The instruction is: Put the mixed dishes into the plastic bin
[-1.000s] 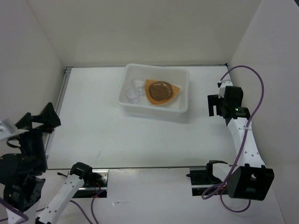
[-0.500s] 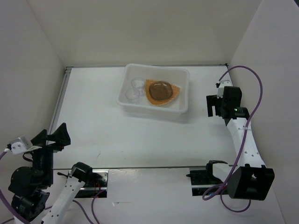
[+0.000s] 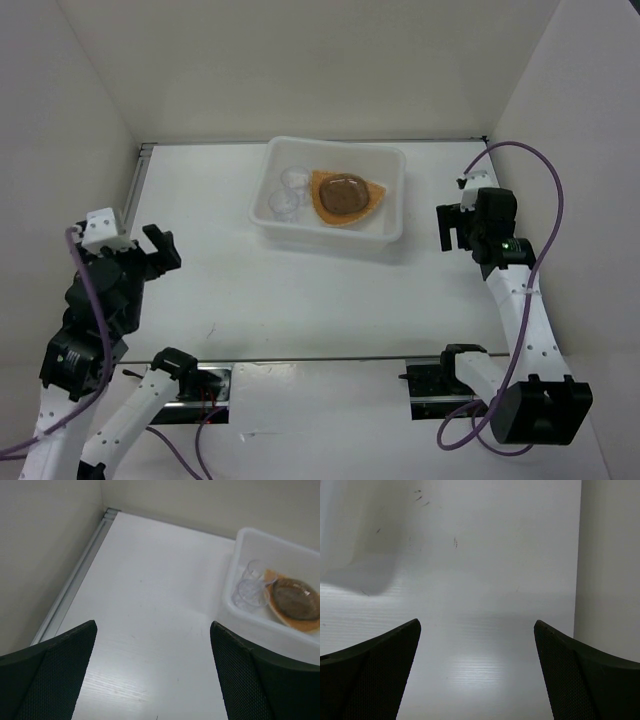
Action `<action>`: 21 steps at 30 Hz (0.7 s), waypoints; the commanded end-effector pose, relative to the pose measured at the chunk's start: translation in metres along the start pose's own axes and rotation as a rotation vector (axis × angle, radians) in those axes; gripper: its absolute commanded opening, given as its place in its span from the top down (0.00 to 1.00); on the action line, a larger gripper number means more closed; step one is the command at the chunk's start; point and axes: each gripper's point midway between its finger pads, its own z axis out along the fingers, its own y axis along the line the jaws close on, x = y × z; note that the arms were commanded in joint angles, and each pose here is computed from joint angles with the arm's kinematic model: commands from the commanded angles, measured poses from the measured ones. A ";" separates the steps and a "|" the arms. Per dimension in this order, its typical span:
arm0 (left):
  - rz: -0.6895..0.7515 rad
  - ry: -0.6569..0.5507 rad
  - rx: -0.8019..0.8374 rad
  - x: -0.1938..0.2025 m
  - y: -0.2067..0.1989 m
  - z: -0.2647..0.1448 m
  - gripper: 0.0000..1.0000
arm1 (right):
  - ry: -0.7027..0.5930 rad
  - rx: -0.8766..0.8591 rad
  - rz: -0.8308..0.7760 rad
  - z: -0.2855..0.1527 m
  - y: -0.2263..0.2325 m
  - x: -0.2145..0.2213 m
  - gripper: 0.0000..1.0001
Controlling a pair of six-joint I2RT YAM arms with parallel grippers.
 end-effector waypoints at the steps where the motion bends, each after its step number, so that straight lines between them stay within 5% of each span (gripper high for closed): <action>1: 0.028 0.000 0.007 -0.006 -0.003 0.003 0.00 | -0.094 -0.016 -0.020 -0.011 0.005 -0.019 0.02; 10: 0.051 0.234 -0.132 0.032 0.003 0.019 0.00 | -0.103 -0.086 -0.067 -0.010 0.027 -0.022 0.02; 21: 0.011 0.127 -0.035 0.013 0.007 -0.009 0.00 | -0.089 -0.145 -0.112 -0.005 0.049 -0.022 0.02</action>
